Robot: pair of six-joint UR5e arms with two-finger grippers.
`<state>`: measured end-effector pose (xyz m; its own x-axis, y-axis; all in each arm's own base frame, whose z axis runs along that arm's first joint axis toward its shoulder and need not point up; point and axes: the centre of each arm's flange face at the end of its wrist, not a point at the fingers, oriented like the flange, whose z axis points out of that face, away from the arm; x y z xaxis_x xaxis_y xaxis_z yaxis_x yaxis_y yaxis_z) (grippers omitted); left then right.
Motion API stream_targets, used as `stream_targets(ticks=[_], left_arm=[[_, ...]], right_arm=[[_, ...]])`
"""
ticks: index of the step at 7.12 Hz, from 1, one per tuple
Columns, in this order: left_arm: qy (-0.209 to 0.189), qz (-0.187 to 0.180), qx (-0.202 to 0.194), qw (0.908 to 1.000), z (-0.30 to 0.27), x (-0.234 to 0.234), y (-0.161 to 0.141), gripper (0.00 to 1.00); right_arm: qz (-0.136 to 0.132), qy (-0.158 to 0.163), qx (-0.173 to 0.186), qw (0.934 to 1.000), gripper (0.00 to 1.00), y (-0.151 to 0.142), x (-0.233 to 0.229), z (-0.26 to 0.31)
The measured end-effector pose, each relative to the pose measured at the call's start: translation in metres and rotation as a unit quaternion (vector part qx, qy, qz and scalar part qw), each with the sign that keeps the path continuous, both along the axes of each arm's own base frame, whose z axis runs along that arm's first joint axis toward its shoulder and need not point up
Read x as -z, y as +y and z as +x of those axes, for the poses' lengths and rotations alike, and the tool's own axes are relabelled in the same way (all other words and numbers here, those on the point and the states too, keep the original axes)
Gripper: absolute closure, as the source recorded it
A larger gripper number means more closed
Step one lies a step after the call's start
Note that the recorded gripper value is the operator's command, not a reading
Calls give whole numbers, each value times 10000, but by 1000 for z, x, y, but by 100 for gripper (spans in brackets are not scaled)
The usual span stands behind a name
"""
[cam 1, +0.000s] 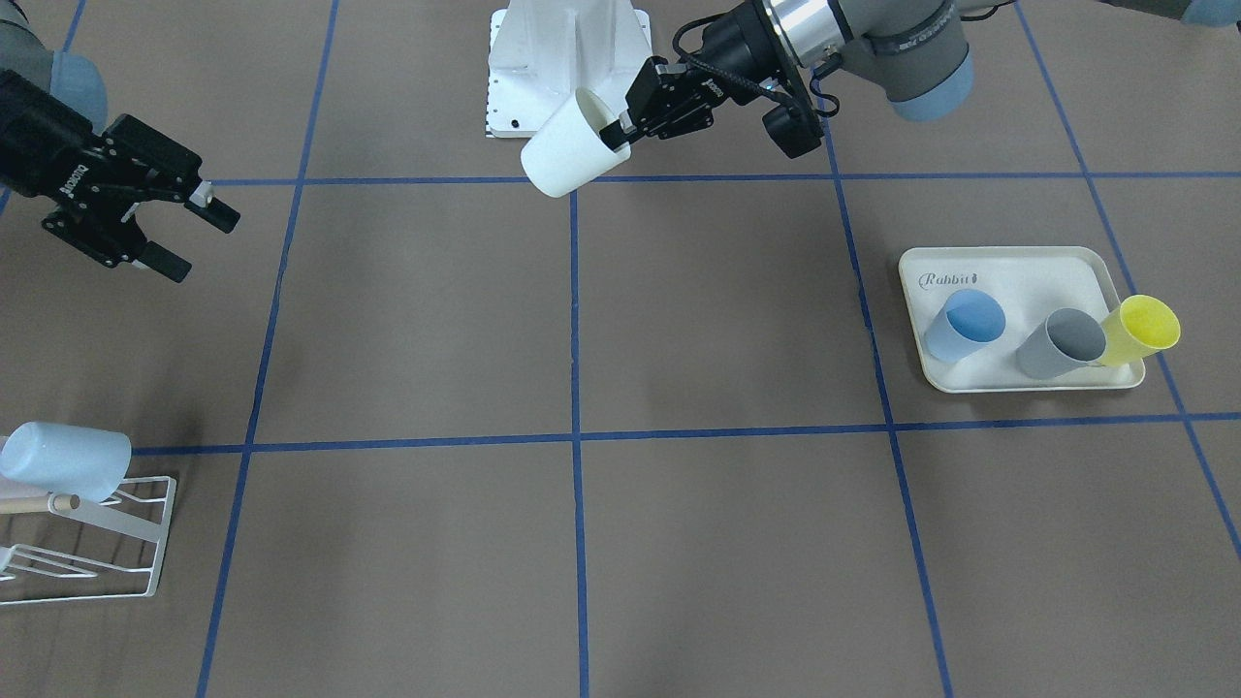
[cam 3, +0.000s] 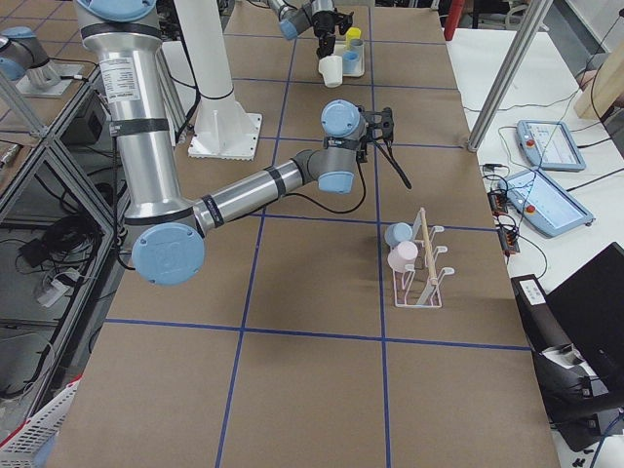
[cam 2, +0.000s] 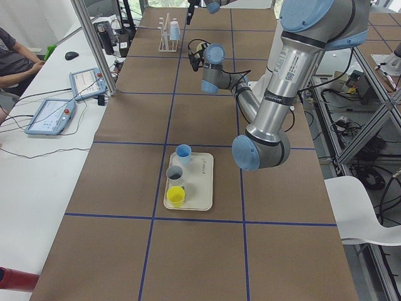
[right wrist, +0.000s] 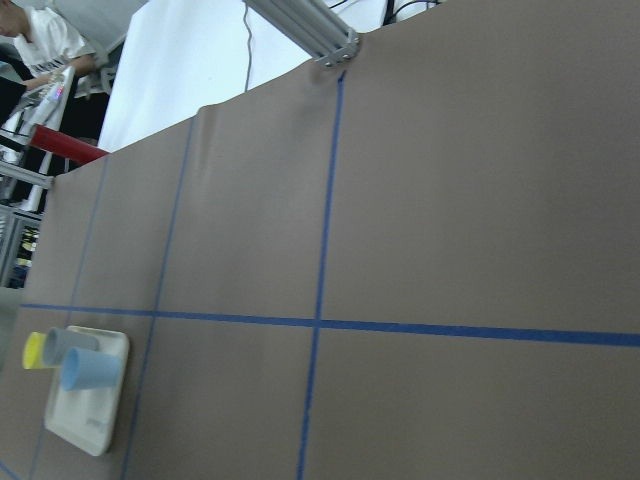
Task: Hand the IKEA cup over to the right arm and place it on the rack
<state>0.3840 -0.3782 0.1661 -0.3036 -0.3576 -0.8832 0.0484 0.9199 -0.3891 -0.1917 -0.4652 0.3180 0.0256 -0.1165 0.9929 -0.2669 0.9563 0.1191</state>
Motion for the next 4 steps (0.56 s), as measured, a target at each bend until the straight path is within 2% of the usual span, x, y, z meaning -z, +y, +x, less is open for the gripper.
stream_targets(ticks=[2,4], left_arm=[[1100,-313,34,9934,0,-8,7,100],[1775,-598,89,9823,-3,-9,14,100]], right_arm=[[20,-773,348,9964,2,22,33,-23],[-65,-1622,562,9851,2,46,71,-55]])
